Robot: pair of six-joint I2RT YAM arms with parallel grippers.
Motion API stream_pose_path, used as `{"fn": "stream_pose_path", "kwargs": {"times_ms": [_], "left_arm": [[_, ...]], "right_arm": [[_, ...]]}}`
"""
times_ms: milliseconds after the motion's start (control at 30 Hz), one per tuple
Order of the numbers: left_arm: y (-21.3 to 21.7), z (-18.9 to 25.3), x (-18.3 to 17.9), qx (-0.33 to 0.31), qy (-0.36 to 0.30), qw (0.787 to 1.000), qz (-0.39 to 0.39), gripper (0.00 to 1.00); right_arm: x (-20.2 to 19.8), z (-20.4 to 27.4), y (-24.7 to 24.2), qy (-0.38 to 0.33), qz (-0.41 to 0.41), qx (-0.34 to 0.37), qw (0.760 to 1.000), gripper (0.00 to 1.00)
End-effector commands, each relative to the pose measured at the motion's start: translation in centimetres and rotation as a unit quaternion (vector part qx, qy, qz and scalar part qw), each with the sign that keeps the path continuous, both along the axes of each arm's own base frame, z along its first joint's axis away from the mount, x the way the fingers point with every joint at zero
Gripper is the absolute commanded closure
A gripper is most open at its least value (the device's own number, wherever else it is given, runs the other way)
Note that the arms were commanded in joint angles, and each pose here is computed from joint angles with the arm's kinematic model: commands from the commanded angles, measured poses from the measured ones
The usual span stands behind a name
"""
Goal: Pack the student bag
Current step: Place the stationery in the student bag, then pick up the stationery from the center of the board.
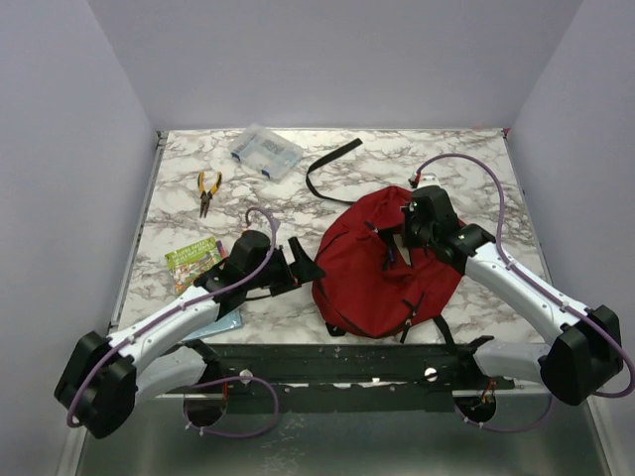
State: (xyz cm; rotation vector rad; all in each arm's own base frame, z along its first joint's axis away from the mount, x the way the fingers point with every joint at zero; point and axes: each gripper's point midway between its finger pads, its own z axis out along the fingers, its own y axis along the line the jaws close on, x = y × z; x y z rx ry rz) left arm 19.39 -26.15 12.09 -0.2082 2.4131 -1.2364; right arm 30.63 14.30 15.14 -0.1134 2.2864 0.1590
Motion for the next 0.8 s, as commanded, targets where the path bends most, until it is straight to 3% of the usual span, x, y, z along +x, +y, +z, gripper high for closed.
{"fn": "stream_pose_path", "kwargs": {"times_ms": [0, 67, 200, 400, 567, 767], "left_arm": [[7.5, -0.4, 1.9, 0.190, -0.083, 0.977, 0.055, 0.02], [9.3, 0.7, 2.8, 0.239, -0.100, 0.965, 0.041, 0.02], [11.9, 2.4, 5.0, 0.307, -0.070, 0.949, 0.035, 0.02], [13.3, 4.1, 8.9, 0.346, -0.067, 0.936, -0.017, 0.02], [14.4, 0.3, 12.4, 0.400, -0.018, 0.915, -0.041, 0.02], [15.9, -4.6, 13.2, 0.466, 0.050, 0.877, -0.103, 0.04]], "right_arm": [[0.3, 0.9, 0.7, -0.018, 0.006, 0.017, 1.000, 1.00], [0.3, 0.8, 0.6, -0.017, 0.005, 0.017, 1.000, 0.99], [0.1, 0.7, 1.5, -0.012, 0.025, 0.031, 0.999, 0.99], [0.1, 0.6, 0.9, -0.008, 0.011, 0.018, 1.000, 0.99], [0.2, 1.0, 0.6, -0.020, 0.008, 0.018, 1.000, 0.99], [0.0, 1.2, 1.0, -0.018, 0.018, 0.025, 0.999, 0.99]]}}
